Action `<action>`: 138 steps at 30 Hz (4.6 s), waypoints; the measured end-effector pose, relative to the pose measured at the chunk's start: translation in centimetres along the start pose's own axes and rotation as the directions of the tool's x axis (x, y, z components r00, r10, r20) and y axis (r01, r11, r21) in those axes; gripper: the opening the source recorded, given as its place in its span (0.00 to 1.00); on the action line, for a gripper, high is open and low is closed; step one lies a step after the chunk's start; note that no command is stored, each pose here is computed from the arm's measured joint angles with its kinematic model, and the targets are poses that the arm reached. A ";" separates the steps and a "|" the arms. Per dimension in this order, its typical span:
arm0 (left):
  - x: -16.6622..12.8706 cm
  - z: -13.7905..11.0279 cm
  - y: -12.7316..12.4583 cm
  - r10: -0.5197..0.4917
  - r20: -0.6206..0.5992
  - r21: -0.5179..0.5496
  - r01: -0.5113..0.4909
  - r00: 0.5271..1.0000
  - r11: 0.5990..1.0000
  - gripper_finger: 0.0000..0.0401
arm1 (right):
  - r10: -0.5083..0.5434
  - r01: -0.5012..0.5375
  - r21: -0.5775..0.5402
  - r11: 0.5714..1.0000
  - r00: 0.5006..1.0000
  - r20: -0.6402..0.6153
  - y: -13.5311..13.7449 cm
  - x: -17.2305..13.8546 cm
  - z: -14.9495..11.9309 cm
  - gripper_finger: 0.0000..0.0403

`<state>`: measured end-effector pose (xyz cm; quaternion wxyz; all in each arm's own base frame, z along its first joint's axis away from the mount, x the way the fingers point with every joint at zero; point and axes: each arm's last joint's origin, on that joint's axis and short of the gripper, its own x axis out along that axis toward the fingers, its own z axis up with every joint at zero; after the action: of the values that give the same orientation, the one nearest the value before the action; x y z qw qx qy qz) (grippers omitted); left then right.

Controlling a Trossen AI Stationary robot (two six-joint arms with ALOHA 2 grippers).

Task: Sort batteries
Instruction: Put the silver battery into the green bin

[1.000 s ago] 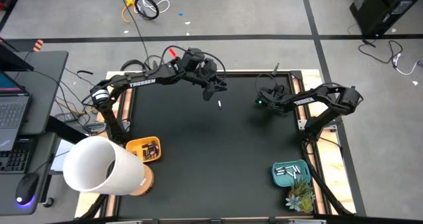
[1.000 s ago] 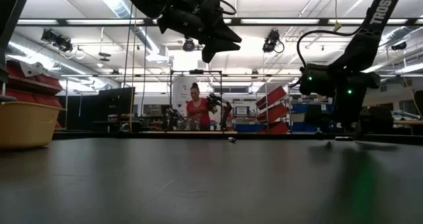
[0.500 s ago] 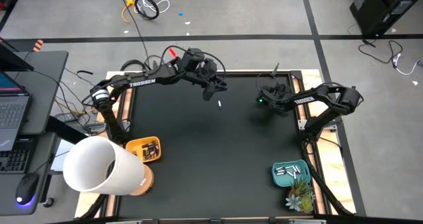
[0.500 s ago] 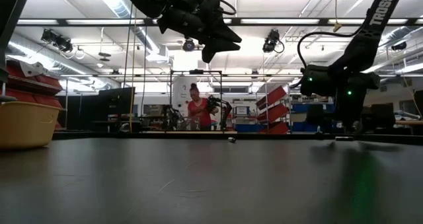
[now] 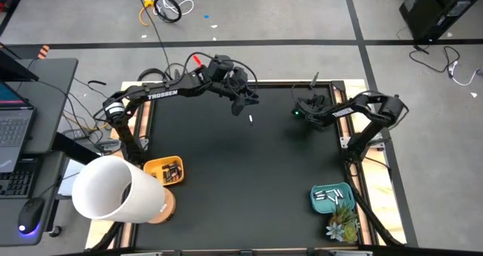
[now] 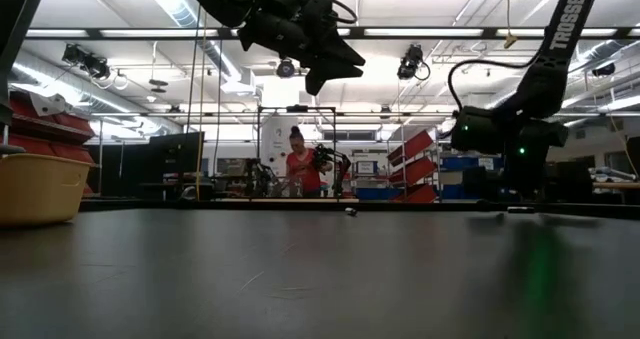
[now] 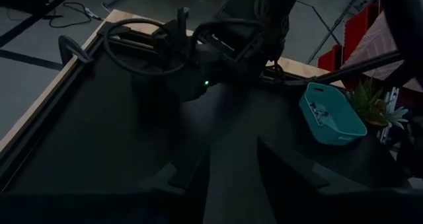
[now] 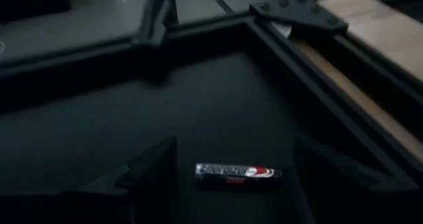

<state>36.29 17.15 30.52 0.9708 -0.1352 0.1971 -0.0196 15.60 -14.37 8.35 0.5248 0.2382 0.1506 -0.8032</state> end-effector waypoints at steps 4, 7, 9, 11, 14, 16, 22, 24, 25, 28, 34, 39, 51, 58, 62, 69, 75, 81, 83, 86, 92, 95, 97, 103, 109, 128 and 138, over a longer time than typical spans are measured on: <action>0.0 -0.1 0.0 0.001 -0.006 0.004 -0.001 1.000 1.000 0.35 | -0.005 0.005 -0.001 1.000 1.000 -0.001 0.3 0.8 -0.9 0.70; 0.0 -0.1 0.0 0.001 -0.007 0.018 -0.001 1.000 1.000 0.35 | -0.010 0.010 0.021 1.000 1.000 0.017 0.4 0.8 -1.3 0.69; 0.0 -0.1 0.0 0.001 -0.007 0.018 -0.001 1.000 1.000 0.35 | -0.012 0.012 0.024 1.000 1.000 0.021 0.4 0.8 -1.4 0.69; 0.0 -0.1 0.0 0.001 -0.008 0.017 -0.001 1.000 1.000 0.35 | -0.014 0.013 0.037 0.999 1.000 0.020 0.3 0.8 -1.5 0.67; 0.0 -0.1 0.0 0.001 -0.009 0.017 -0.001 1.000 1.000 0.35 | -0.016 0.015 0.043 0.999 1.000 0.019 0.3 0.8 -1.5 0.64; 0.0 -0.1 0.0 0.001 -0.008 0.017 -0.001 1.000 1.000 0.35 | -0.017 0.017 0.045 0.999 1.000 0.015 0.3 0.8 -1.4 0.61; 0.0 -0.1 0.0 0.001 -0.009 0.016 -0.001 1.000 1.000 0.35 | -0.019 0.019 0.052 0.998 1.000 0.009 0.2 0.8 -1.4 0.46; 0.0 -0.1 0.0 0.001 -0.009 0.016 -0.001 1.000 1.000 0.35 | -0.019 0.018 0.055 0.998 1.000 0.008 0.2 0.8 -1.4 0.44; 0.0 -0.1 0.0 0.001 -0.009 0.016 -0.001 1.000 1.000 0.35 | -0.019 0.018 0.058 0.998 1.000 0.008 0.2 0.8 -1.4 0.44; 0.0 -0.1 0.0 0.000 -0.009 0.016 0.000 1.000 1.000 0.35 | -0.019 0.019 0.061 0.998 1.000 0.008 0.2 0.8 -1.4 0.44; 0.0 -0.1 0.0 0.000 -0.009 0.016 0.000 1.000 1.000 0.35 | -0.020 0.019 0.062 0.998 1.000 0.008 0.2 0.9 -1.5 0.44; 0.0 -0.1 0.0 0.000 -0.009 0.016 0.000 1.000 1.000 0.35 | -0.020 0.019 0.063 0.998 1.000 0.008 0.2 0.9 -1.5 0.44; 0.0 -0.1 0.0 0.000 -0.009 0.016 0.000 1.000 1.000 0.35 | -0.010 0.010 0.043 0.999 1.000 -0.008 0.2 0.8 -1.3 0.44; 0.0 -0.1 0.0 0.000 -0.009 0.012 0.000 1.000 1.000 0.35 | 0.011 -0.010 0.030 0.999 1.000 -0.014 0.3 0.3 -1.4 0.44; 0.0 -0.1 0.0 0.001 -0.009 0.013 -0.001 1.000 1.000 0.35 | 0.043 -0.042 0.025 0.999 0.998 -0.042 0.3 -0.5 -1.0 0.44; 0.0 -0.1 0.0 0.005 -0.009 0.013 -0.005 1.000 1.000 0.35 | 0.072 -0.072 0.004 0.997 0.996 -0.054 0.0 -1.5 0.2 0.44; 0.0 -0.1 0.0 0.007 -0.008 -0.007 -0.008 1.000 1.000 0.35 | 0.142 -0.145 -0.031 0.989 0.985 -0.095 -0.3 -3.2 1.0 0.44; 0.0 -0.1 0.0 0.008 -0.007 -0.077 -0.008 1.000 0.997 0.35 | 0.311 -0.324 -0.040 0.945 0.930 -0.195 -0.5 -5.9 2.2 0.44; 0.0 -0.1 0.0 0.008 -0.005 -0.104 -0.008 1.000 0.995 0.35 | 0.381 -0.396 -0.030 0.918 0.898 -0.222 -0.6 -7.0 2.7 0.44; 0.0 -0.1 0.0 0.008 -0.005 -0.139 -0.008 1.000 0.990 0.35 | 0.474 -0.496 -0.013 0.868 0.837 -0.271 -1.2 -8.5 3.5 0.44; 0.1 0.0 -0.1 0.004 0.002 -0.210 -0.004 1.000 0.978 0.35 | 0.588 -0.639 0.010 0.769 0.702 -0.402 -3.3 -11.3 4.8 0.44; 0.2 0.2 -0.3 -0.003 0.020 -0.229 0.007 1.000 0.973 0.35 | 0.619 -0.719 -0.047 0.693 0.627 -0.472 -4.2 -13.2 6.1 0.44; 0.2 0.6 -0.6 -0.010 0.027 -0.240 0.016 1.000 0.971 0.35 | 0.616 -0.771 -0.095 0.630 0.570 -0.544 -4.9 -14.5 7.1 0.44; 0.4 2.0 -2.2 -0.046 0.059 -0.244 0.059 0.997 0.968 0.35 | 0.484 -0.831 -0.164 0.532 0.457 -0.746 -7.4 -17.6 10.2 0.44; 0.5 3.8 -4.3 -0.096 0.119 -0.319 0.130 0.988 0.939 0.35 | 0.368 -0.892 -0.017 0.451 0.203 -0.907 -8.8 -19.8 12.0 0.44; 0.7 7.6 -12.1 -0.280 0.252 -0.167 0.327 0.926 0.930 0.35 | -0.060 -0.862 0.078 0.500 -0.125 -0.990 -11.2 -22.8 7.1 0.44; 1.2 7.2 -14.0 -0.330 0.228 -0.132 0.365 0.916 0.921 0.35 | -0.195 -0.835 0.031 0.550 -0.164 -0.967 -11.8 -23.1 0.2 0.44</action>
<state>40.37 5.43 40.19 0.9513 -0.2527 0.0714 -0.1616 12.52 8.10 20.94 0.5027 0.5426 0.6713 -0.0473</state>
